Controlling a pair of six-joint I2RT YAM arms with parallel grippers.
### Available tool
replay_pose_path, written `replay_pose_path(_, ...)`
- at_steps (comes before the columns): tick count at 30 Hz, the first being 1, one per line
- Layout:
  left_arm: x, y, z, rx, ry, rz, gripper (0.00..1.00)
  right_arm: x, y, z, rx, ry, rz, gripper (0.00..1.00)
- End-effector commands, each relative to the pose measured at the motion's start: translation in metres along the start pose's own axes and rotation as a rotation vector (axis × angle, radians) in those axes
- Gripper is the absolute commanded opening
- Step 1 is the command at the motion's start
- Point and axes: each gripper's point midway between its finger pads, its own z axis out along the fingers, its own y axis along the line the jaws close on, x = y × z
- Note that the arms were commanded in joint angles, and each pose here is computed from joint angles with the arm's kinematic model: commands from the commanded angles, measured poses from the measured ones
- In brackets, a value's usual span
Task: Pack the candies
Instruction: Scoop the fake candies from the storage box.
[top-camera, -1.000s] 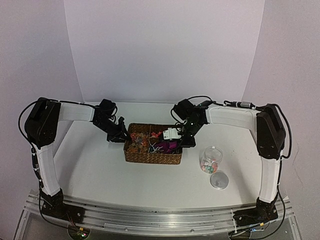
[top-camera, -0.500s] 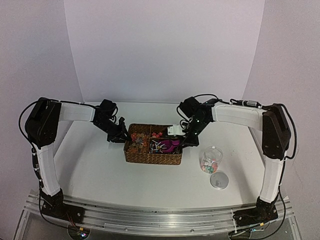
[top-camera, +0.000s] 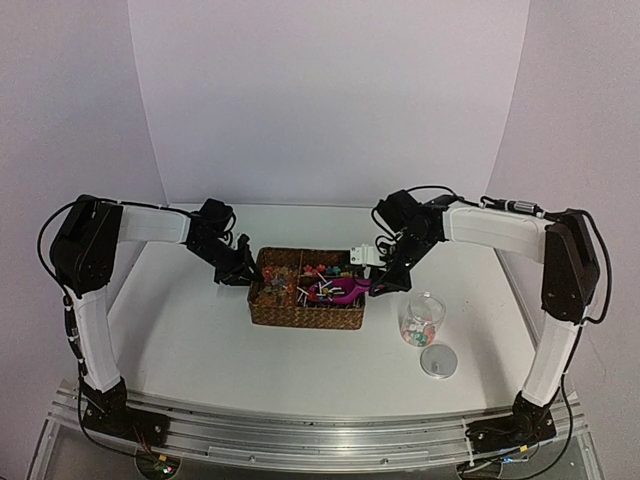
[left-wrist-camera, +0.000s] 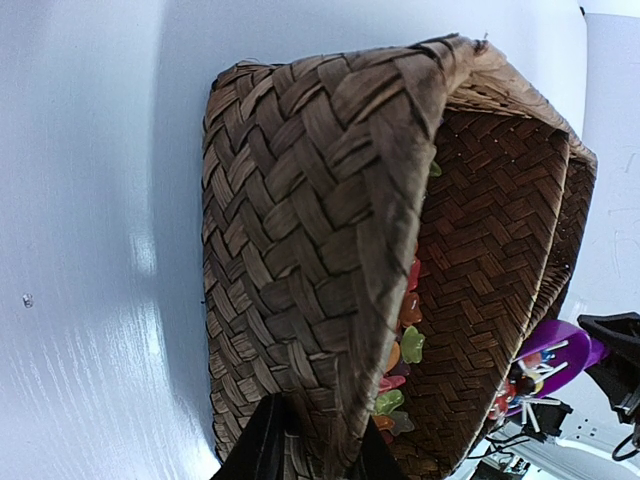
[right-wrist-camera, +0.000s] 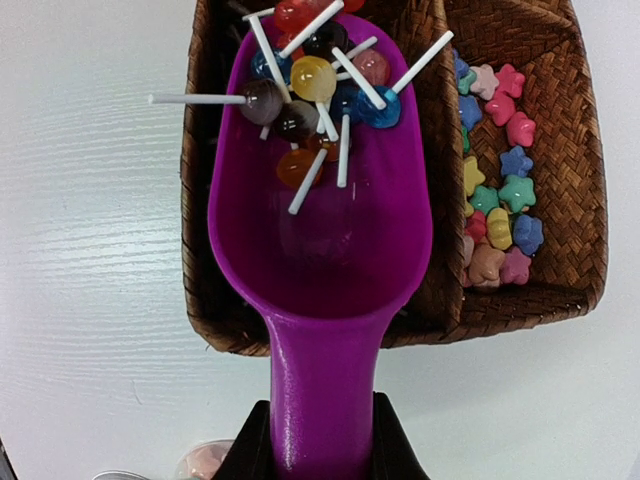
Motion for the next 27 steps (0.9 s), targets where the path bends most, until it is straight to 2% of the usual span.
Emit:
replay_pose_path(1,0.0,-0.014,0.001,0.034,0.006,0.027,0.19,-0.014,-0.001,-0.02,0.018,-0.085,0.015,0.0)
replay_pose_path(19,-0.001,-0.015,0.0,0.035,0.004,0.029,0.19,-0.013,-0.007,-0.057,0.104,-0.189,-0.01,0.0)
replay_pose_path(27,-0.001,-0.014,0.0,0.034,0.005,0.027,0.19,-0.005,-0.012,-0.07,0.145,-0.187,0.004,0.0)
